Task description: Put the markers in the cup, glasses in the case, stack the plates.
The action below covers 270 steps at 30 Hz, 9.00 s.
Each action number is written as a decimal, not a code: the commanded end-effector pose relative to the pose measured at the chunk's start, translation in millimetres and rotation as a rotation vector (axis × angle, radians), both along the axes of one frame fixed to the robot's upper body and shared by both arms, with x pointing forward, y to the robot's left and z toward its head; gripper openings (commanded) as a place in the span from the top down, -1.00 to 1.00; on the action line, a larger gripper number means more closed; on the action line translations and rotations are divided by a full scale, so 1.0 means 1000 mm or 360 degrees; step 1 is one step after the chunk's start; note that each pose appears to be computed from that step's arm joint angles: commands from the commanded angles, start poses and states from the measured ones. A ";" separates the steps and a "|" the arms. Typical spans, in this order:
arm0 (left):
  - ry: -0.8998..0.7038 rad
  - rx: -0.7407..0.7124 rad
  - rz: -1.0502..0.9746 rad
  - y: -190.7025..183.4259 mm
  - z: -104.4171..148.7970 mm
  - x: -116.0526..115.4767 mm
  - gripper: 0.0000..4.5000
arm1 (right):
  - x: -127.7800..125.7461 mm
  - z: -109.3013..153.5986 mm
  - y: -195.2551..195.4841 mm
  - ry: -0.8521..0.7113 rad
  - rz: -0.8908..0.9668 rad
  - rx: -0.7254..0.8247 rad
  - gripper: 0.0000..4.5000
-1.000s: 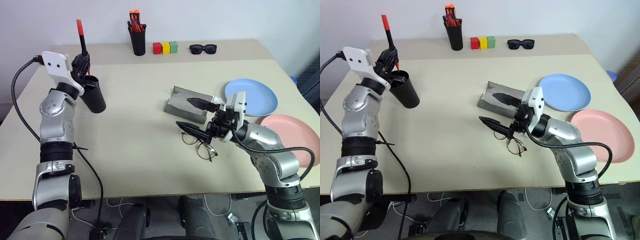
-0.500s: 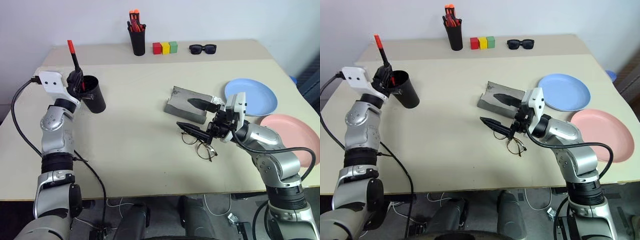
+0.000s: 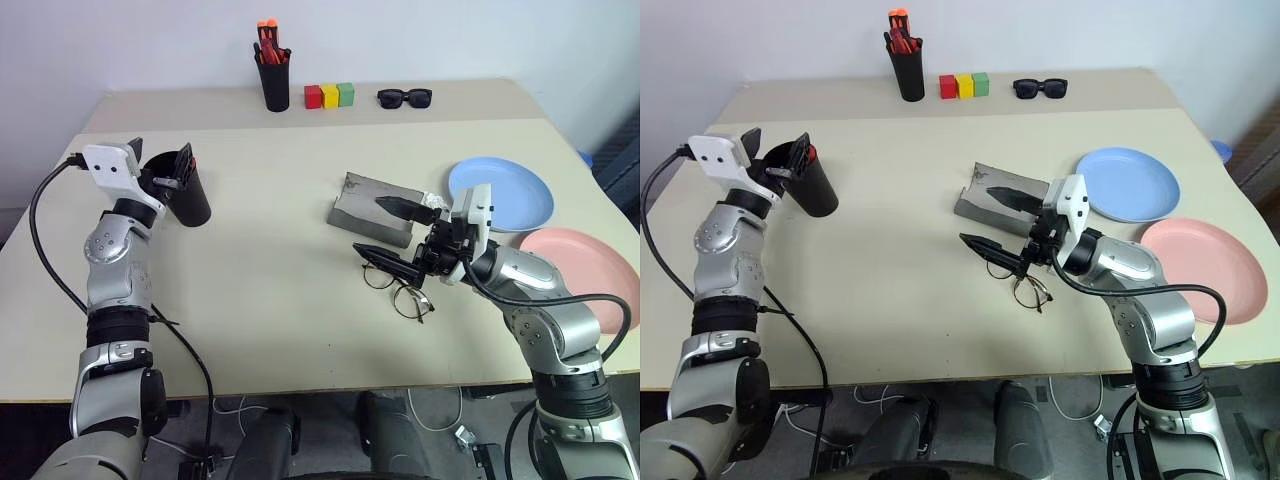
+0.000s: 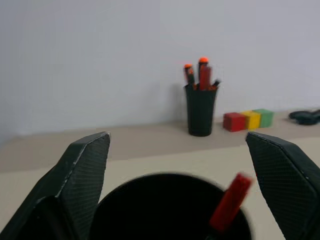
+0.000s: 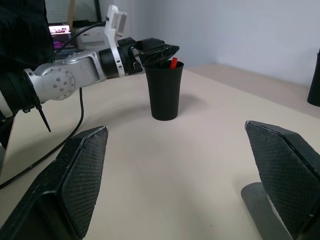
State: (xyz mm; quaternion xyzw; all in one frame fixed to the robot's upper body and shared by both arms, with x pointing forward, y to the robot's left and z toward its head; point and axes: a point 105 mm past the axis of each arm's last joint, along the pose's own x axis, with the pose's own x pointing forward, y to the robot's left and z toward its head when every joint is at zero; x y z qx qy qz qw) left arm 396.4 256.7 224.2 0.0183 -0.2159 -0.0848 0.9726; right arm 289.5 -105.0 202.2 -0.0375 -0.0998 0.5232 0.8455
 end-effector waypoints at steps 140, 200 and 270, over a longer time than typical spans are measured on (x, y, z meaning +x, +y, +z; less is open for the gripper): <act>0.0464 0.0655 -0.1789 -0.177 -0.032 -0.074 -1.00 | 0.017 0.006 -0.052 0.0242 -0.0265 -0.0095 -0.96; 0.0448 0.0843 -0.1537 -0.091 -0.041 -0.117 -1.00 | 0.005 -0.069 -0.049 0.0971 -0.0752 -0.0960 0.05; 0.0512 0.0784 -0.1349 -0.082 -0.042 -0.125 -1.00 | 0.070 -0.032 0.096 0.0109 -0.0037 -0.0887 -0.32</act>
